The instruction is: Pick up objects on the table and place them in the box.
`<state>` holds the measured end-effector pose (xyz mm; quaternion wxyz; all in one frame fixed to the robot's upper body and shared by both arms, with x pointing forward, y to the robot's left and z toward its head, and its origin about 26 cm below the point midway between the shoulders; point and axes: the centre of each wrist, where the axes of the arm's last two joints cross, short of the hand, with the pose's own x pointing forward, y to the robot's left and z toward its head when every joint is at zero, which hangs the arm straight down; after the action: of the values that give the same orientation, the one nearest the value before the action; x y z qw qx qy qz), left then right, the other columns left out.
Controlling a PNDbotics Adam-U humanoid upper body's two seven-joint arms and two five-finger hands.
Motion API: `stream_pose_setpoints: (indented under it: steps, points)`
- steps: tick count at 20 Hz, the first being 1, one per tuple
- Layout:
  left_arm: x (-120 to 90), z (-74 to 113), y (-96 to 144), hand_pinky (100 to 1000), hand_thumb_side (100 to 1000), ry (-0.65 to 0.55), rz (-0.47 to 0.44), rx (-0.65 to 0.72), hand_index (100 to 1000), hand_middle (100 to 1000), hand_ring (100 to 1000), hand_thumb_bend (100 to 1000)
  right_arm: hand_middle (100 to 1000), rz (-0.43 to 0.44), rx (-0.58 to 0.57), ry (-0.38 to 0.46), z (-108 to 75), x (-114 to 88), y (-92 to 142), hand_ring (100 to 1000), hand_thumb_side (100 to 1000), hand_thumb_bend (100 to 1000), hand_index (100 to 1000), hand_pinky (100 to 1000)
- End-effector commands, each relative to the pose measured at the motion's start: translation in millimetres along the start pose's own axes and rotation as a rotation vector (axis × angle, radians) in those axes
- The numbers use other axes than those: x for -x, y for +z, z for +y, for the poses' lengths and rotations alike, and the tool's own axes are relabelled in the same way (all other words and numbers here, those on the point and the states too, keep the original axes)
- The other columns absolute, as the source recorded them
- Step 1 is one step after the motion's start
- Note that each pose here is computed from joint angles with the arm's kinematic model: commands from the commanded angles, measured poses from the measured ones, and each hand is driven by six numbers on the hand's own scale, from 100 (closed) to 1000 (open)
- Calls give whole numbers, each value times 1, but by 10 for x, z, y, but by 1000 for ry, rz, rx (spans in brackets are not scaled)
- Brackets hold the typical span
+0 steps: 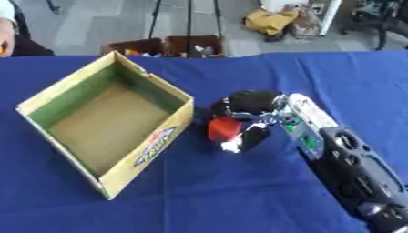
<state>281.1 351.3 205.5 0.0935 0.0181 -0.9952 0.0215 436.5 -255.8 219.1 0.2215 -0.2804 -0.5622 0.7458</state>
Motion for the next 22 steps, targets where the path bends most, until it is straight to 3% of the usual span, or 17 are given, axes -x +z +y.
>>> stream_pose_setpoints:
  steps: [1,2,5,8,9,10,16,22]
  points:
    - [-44,6,-93,508,888,-6,-29,20,897,843,743,100,750,0,9,-28,-123,30,78,573,586,100,923,528]
    - [-44,5,-92,508,888,-5,-28,20,897,843,743,100,750,-3,11,-50,-133,29,81,570,559,100,924,529]
    - [-44,4,-92,509,887,-5,-29,20,897,843,744,100,748,1,4,-89,-169,26,99,570,363,108,930,543]
    - [-44,4,-91,509,888,-5,-30,19,896,843,744,100,743,10,-14,-103,-178,20,108,570,202,108,928,553]
    - [-44,4,-92,509,888,-4,-30,19,896,843,744,100,742,13,-18,-104,-182,17,110,570,207,106,928,553]
    - [-43,4,-92,509,888,-4,-30,19,896,843,745,100,737,16,-19,-100,-189,16,114,562,130,100,924,549]
    - [-44,4,-92,510,888,-4,-30,18,896,843,746,100,626,40,52,-100,-210,13,129,440,100,100,849,409]
    - [-44,6,-97,509,886,-3,-33,18,895,842,749,100,613,49,165,-108,-262,-12,151,407,100,100,815,383]
